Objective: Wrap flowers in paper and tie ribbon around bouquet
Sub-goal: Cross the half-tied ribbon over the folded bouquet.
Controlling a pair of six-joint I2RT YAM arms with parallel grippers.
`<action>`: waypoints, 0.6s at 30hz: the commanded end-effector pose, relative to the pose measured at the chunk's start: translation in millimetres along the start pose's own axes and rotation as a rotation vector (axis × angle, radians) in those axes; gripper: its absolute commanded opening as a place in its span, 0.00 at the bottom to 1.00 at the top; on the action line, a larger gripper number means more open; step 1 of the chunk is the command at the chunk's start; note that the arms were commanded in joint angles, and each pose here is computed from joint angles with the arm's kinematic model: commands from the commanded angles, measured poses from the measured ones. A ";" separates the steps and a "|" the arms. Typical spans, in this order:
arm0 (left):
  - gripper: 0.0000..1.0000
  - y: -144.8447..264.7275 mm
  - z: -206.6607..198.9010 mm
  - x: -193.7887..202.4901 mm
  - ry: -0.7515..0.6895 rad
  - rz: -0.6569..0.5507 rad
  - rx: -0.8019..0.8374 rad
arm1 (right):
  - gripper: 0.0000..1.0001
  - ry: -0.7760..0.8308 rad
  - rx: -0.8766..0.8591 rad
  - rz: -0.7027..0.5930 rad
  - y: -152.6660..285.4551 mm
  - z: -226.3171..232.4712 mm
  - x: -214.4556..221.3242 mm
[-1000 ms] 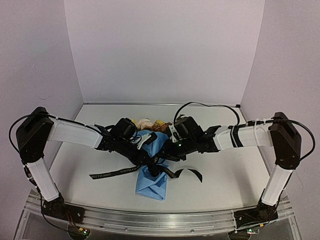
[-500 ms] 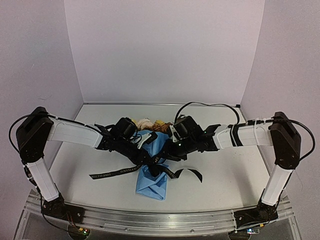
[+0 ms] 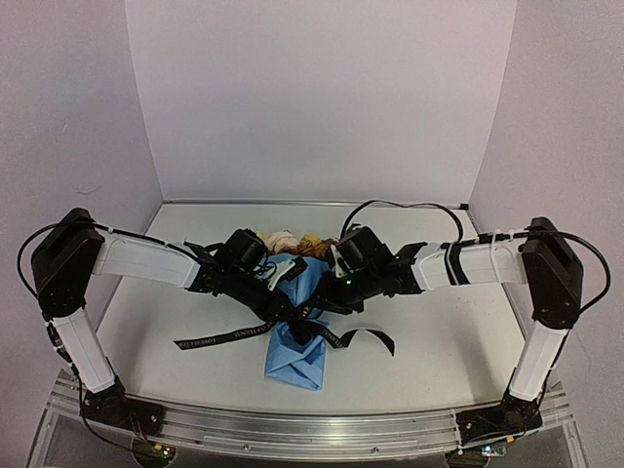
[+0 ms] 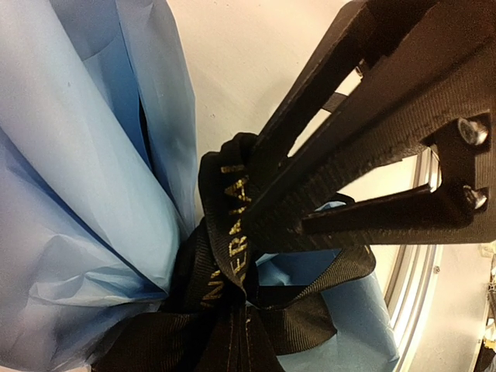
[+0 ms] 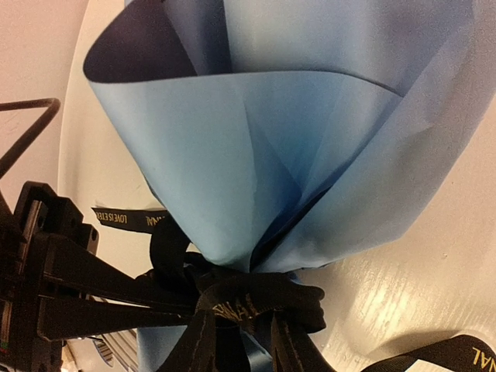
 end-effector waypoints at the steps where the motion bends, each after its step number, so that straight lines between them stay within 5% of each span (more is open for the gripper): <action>1: 0.00 8.7 -10.9 -13.3 -0.027 -0.029 0.021 | 0.25 -0.009 0.026 -0.023 -6.0 -2.2 -6.4; 6: 0.00 8.6 -10.9 -12.8 -0.024 -0.028 0.022 | 0.23 -0.011 0.023 -0.028 -9.7 -1.8 -11.8; 12: 0.00 8.8 -10.5 -11.6 -0.022 -0.030 0.020 | 0.00 0.004 -0.002 -0.024 -5.1 3.3 -12.4; 18: 0.02 10.7 -11.6 -15.0 -0.021 -0.044 0.018 | 0.00 0.008 -0.018 -0.017 2.0 4.5 -8.4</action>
Point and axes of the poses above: each gripper's point midway between its finger pads, its own y axis back along the fingers, its own z axis along the line the jaws close on, x = y × z, the point moved 5 cm from there along y, back along the fingers, and after that the axes turned 5 degrees about y, right-handed, at the moved point
